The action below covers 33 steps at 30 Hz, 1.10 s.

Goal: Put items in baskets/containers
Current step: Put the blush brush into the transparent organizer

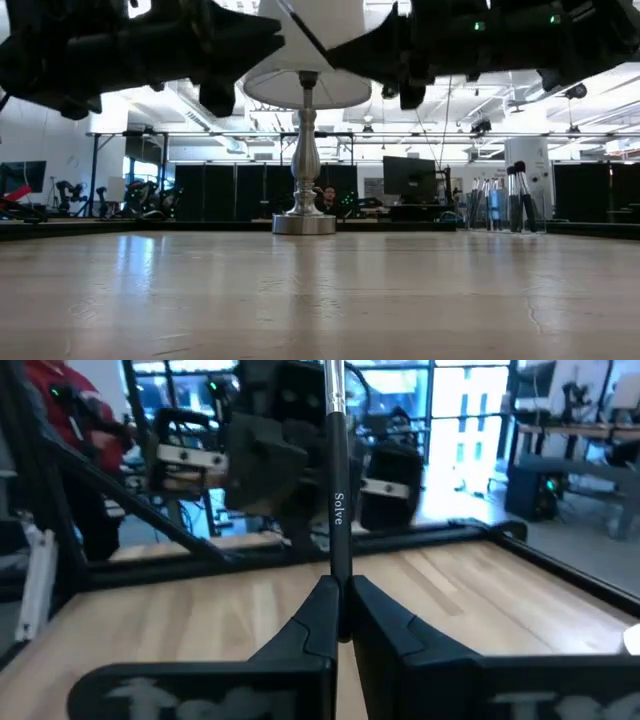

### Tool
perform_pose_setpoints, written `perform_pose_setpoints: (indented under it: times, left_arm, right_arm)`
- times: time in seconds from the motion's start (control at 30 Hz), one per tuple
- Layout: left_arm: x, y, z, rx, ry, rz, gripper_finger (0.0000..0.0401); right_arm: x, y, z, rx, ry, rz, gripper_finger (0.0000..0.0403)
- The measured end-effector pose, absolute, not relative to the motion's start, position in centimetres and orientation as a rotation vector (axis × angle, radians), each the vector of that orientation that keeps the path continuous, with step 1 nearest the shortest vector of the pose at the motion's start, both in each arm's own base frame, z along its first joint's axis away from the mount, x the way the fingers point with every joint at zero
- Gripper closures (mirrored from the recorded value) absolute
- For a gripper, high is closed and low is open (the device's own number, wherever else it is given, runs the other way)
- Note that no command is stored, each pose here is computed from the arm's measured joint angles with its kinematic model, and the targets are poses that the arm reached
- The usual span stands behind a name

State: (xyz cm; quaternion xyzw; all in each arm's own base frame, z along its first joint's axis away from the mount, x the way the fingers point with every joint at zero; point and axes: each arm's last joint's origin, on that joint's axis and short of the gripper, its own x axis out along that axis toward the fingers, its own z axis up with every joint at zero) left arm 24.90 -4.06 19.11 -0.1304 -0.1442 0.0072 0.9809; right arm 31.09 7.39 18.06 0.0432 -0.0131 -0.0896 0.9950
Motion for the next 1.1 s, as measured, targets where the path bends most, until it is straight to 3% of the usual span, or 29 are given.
perform_pose_setpoints:
  times: [0.63,0.87,1.1]
  left_arm:
    - [26.2,-5.5,20.4,-0.135,-0.346,-0.098,0.0314]
    - [26.0,-5.5,20.1,-0.106,-0.334,-0.092,0.0392]
    - [26.3,-5.6,18.5,-0.063,-0.143,-0.087,0.0401]
  right_arm:
    - [34.5,9.0,18.6,0.059,-0.096,-0.155,0.0396]
    - [34.4,9.0,18.4,0.052,-0.08,-0.153,0.0396]
    - [34.3,9.0,17.9,0.008,0.016,-0.154,0.0395]
